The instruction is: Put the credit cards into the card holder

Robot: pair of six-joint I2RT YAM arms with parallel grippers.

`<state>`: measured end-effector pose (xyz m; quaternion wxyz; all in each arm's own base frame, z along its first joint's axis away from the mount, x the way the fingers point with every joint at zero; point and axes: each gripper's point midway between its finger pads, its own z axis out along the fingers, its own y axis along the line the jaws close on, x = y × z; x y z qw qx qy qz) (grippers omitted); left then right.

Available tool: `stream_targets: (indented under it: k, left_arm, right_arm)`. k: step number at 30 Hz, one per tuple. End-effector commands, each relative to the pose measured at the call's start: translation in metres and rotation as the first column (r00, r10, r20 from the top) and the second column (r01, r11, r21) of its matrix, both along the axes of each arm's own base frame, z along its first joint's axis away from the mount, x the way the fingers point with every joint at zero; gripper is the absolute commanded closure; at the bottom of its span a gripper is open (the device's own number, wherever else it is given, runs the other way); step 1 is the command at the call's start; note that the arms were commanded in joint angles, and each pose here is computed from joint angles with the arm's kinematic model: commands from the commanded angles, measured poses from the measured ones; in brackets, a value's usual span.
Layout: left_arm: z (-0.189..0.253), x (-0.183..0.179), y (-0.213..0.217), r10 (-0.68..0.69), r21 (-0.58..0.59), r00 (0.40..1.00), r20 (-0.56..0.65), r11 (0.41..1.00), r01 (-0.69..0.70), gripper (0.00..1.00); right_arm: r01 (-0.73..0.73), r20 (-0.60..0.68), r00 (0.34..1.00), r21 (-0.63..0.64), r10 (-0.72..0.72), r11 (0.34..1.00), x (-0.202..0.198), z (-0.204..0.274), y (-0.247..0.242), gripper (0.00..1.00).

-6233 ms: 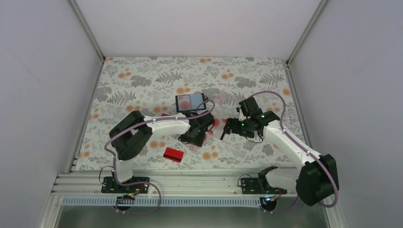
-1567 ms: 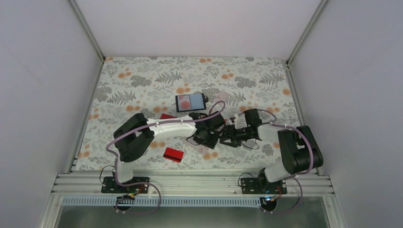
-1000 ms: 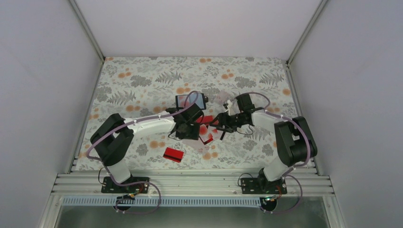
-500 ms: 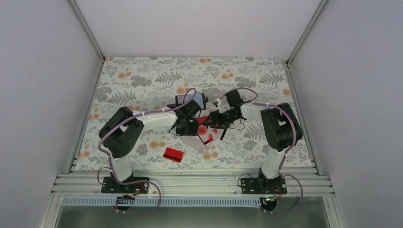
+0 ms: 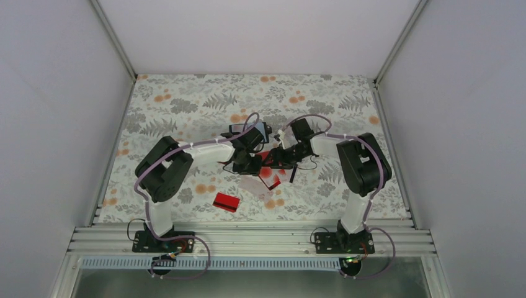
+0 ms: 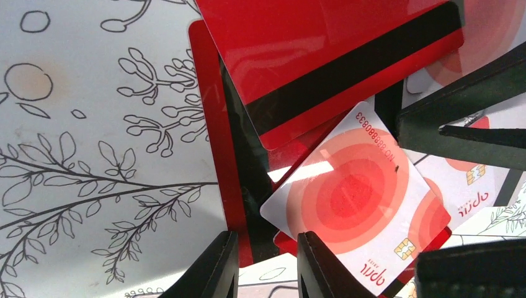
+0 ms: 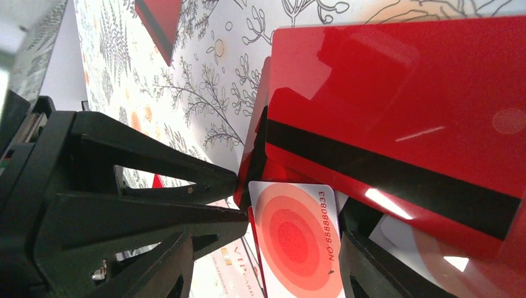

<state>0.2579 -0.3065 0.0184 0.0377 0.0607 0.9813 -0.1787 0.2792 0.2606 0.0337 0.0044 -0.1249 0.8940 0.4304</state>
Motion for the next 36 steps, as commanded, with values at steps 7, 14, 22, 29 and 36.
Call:
stream_targets:
  k: [7,14,22,29,36]
  left_arm:
    - [0.007,-0.001,-0.002,-0.062,0.080,0.998,0.017,0.995,0.061,0.75]
    - [0.025,-0.019,-0.011,-0.058,0.055,0.998,-0.009,0.997,0.058,0.80]
    - [-0.009,-0.037,-0.012,-0.043,0.067,0.995,-0.087,0.997,0.049,0.91]
    - [-0.022,-0.035,-0.017,-0.038,0.066,0.995,-0.098,0.997,0.044,0.93]
    - [-0.032,-0.033,-0.019,-0.042,0.070,0.994,-0.097,0.996,0.049,0.94]
  right_arm:
    - [-0.009,-0.043,0.999,-0.114,0.005,0.993,-0.020,-0.015,-0.013,0.40]
    - [0.017,-0.010,1.000,-0.177,-0.019,0.984,-0.013,-0.019,-0.022,0.39]
    - [0.006,-0.049,0.999,-0.135,-0.013,0.991,-0.026,-0.023,-0.020,0.39]
    - [0.000,-0.090,0.996,-0.097,-0.009,0.995,-0.038,-0.021,-0.019,0.39]
    - [-0.004,-0.132,0.991,0.018,0.006,1.000,-0.048,-0.001,-0.008,0.39]
